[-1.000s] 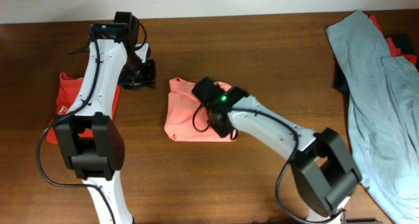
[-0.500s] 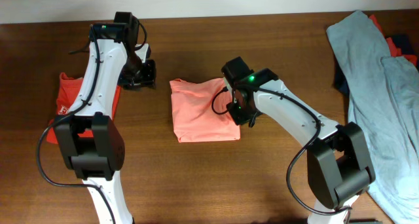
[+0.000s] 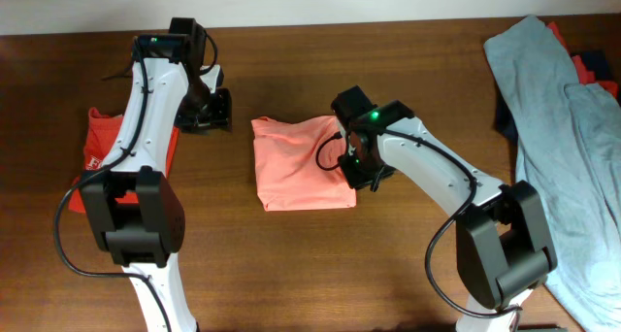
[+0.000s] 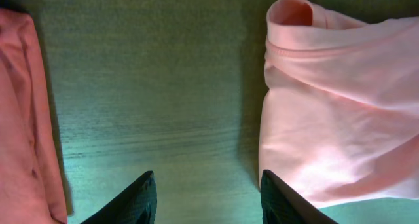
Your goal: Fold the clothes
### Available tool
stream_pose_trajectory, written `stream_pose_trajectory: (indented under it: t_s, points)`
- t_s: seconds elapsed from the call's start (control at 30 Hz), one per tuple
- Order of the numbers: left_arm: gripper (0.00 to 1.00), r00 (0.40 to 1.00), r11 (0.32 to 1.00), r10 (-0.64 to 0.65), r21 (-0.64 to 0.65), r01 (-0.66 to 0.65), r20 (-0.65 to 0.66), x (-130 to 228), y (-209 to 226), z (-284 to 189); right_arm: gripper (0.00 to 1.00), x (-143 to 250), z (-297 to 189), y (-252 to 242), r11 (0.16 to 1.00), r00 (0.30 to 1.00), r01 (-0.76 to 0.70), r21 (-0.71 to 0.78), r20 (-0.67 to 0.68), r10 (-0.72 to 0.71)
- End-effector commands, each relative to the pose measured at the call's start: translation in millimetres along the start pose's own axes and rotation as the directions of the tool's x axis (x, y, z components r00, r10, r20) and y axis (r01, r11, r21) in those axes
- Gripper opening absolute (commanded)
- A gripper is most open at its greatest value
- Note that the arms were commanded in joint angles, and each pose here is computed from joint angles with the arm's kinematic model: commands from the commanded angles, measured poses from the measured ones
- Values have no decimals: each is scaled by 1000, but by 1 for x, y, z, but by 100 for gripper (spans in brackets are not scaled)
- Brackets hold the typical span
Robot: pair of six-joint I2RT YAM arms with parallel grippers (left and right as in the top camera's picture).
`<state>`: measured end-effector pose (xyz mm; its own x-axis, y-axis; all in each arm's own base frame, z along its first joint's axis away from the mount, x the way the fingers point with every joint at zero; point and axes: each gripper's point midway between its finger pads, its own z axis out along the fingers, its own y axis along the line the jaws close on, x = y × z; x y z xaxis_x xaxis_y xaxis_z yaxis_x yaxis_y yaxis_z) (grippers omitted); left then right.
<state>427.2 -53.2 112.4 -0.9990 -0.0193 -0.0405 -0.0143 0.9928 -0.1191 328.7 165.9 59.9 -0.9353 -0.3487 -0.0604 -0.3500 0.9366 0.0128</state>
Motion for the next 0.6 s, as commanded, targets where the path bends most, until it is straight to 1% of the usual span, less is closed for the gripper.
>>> stream_pose_trajectory:
  t_s: [0.0, 0.1, 0.17, 0.2, 0.3, 0.37, 0.47, 0.57]
  points:
    - [51, 996, 998, 52, 25, -54, 69, -7, -8, -21, 30, -1, -8, 19, 992, 999, -33, -123, 6, 34]
    - [50, 990, 993, 113, 32, -116, 83, -9, -18, -20, 29, -8, -18, 31, 981, 999, -25, -191, 32, 31]
    - [51, 987, 989, 140, 30, -143, 84, -9, -21, -20, 28, -14, -29, 34, 977, 998, -10, -212, 66, 25]
    - [51, 985, 987, 153, 30, -156, 84, -9, -23, -20, 25, -19, -37, 35, 977, 996, -5, -215, 90, 25]
    - [51, 983, 986, 162, 27, -165, 83, -8, -25, -20, 11, -35, -66, 37, 974, 984, 14, -227, 174, 26]
    - [51, 983, 986, 162, 27, -165, 85, -9, -26, -20, 6, -44, -81, 39, 972, 976, 24, -233, 216, 27]
    - [50, 983, 986, 162, 27, -165, 84, -8, -26, -20, 6, -49, -83, 39, 972, 972, 25, -234, 232, 31]
    - [51, 984, 986, 161, 28, -164, 77, -7, -25, -19, 6, -52, -67, 39, 972, 978, 19, -232, 206, 30]
